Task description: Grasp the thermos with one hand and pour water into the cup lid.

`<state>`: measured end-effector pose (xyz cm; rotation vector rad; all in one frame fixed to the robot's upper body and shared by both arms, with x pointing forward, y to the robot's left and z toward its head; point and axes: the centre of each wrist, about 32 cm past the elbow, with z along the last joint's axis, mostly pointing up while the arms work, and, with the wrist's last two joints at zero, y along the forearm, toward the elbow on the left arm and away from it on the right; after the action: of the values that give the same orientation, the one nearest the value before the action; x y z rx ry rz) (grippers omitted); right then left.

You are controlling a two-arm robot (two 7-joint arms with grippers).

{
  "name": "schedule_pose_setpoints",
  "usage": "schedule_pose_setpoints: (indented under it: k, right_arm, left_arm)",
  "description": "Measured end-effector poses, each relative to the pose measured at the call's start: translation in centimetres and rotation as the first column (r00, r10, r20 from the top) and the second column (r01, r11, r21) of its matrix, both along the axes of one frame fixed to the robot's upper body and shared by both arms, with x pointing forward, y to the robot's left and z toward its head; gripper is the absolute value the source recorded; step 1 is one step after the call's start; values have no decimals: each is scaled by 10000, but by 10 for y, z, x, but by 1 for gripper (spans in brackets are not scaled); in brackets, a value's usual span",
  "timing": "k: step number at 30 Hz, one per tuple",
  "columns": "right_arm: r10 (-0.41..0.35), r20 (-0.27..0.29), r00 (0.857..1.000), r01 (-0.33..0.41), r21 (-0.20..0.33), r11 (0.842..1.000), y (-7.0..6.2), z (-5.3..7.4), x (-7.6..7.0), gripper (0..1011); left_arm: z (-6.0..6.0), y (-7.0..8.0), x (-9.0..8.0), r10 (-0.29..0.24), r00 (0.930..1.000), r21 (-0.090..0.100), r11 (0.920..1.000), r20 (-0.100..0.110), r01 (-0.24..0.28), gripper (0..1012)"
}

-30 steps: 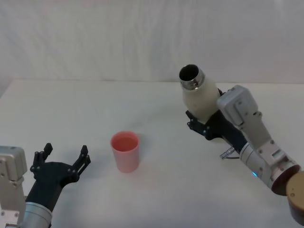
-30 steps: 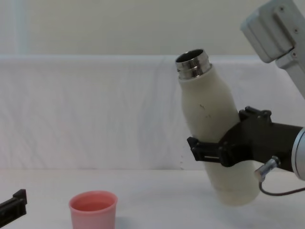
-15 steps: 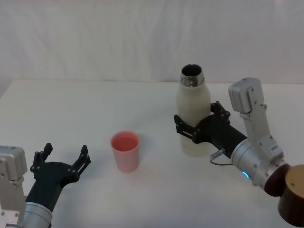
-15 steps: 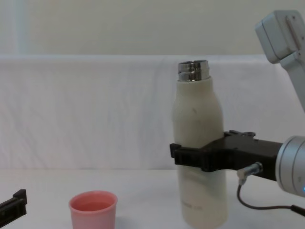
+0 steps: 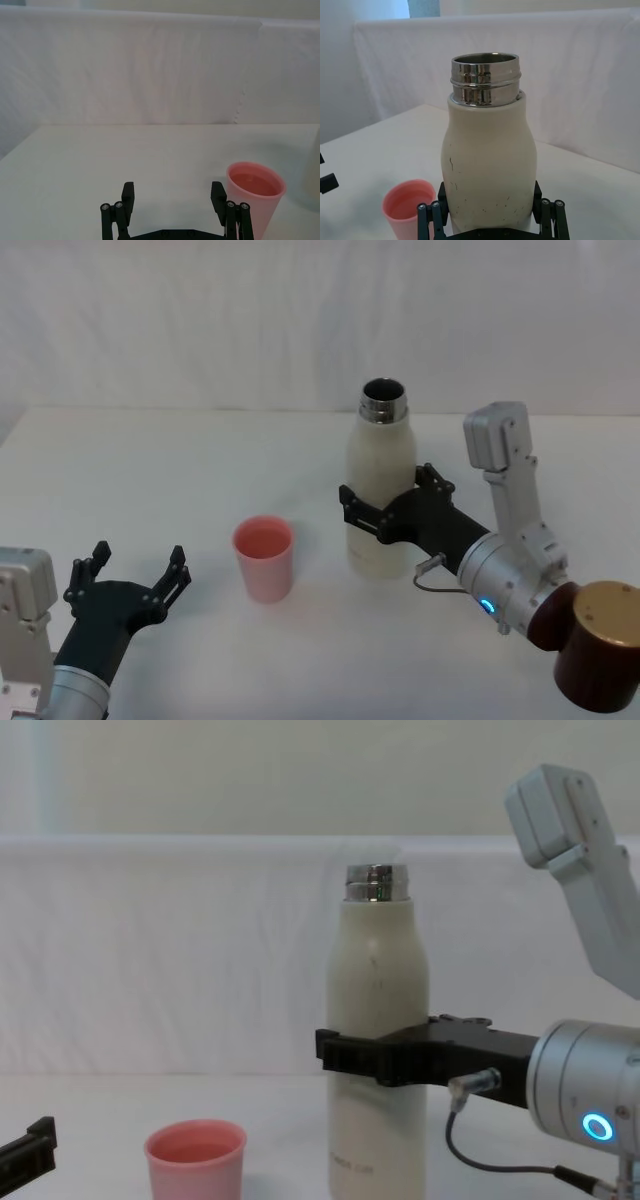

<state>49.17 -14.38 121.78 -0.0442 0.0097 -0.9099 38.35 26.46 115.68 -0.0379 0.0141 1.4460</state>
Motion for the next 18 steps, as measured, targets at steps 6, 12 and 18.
schedule_pose_setpoints:
  k: [6,12,18]
  right_arm:
    - [29,-100,9999,-28,66,10000,5,-2,1,952]
    - [55,-193,9998,-53,58,10000,10,-6,3,952]
    - [24,-308,9995,-21,91,10000,10,-11,4,952]
  left_arm:
    - [0,0,0,0,10000,0,10000,1,0,1001]
    - [0,0,0,-1,10000,-1,10000,0,1,1001]
    - [0,0,0,0,10000,-1,10000,1,0,1001]
